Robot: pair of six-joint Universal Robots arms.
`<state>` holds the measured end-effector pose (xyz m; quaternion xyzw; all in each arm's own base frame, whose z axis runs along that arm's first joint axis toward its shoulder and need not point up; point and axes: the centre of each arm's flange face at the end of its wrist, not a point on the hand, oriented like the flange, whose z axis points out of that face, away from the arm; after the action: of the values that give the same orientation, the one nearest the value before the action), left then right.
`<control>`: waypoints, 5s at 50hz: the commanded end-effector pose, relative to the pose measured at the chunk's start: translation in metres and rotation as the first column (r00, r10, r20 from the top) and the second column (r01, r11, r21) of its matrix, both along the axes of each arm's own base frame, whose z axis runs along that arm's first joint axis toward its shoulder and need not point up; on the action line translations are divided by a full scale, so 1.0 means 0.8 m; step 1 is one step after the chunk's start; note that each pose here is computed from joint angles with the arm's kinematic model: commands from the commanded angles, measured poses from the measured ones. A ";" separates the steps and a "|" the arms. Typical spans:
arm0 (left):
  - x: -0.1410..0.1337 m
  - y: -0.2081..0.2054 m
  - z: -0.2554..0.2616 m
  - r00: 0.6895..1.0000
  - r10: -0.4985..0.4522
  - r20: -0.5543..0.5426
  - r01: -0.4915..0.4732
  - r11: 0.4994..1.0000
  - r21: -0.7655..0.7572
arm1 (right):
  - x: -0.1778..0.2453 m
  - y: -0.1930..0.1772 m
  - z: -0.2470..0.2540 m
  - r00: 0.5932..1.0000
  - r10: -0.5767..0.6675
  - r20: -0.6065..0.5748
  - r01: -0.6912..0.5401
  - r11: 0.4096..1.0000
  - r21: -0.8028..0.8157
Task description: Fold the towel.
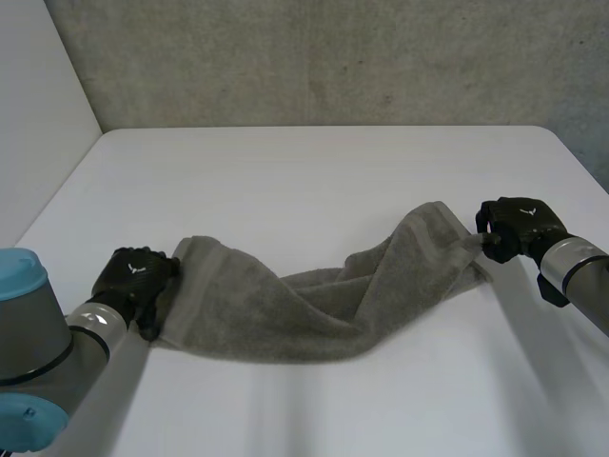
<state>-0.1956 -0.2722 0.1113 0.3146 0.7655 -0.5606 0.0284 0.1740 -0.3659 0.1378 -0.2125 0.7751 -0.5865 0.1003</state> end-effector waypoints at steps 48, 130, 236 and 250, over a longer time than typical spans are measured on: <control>0.023 0.021 0.235 0.900 0.007 -0.436 -0.179 0.918 -0.354 | -0.008 0.071 0.237 0.996 0.027 -0.082 -0.044 0.976 -0.213; 0.010 -0.027 0.214 0.801 0.145 -0.580 -0.194 0.981 -0.024 | 0.000 0.054 0.229 0.987 0.141 -0.075 -0.148 0.984 -0.099; 0.065 0.003 0.025 0.858 0.361 -0.366 -0.267 0.921 0.283 | -0.081 0.078 0.015 0.989 0.122 -0.080 -0.089 0.939 0.333; 0.065 0.039 0.047 0.857 0.391 -0.337 -0.261 0.891 0.371 | -0.082 0.100 0.056 0.994 0.080 -0.081 -0.054 0.958 0.282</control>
<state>-0.1434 -0.2599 0.1317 0.0609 0.8712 -0.4809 -0.0778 0.1096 -0.2985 0.1568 -0.2450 0.8578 -0.4325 0.1308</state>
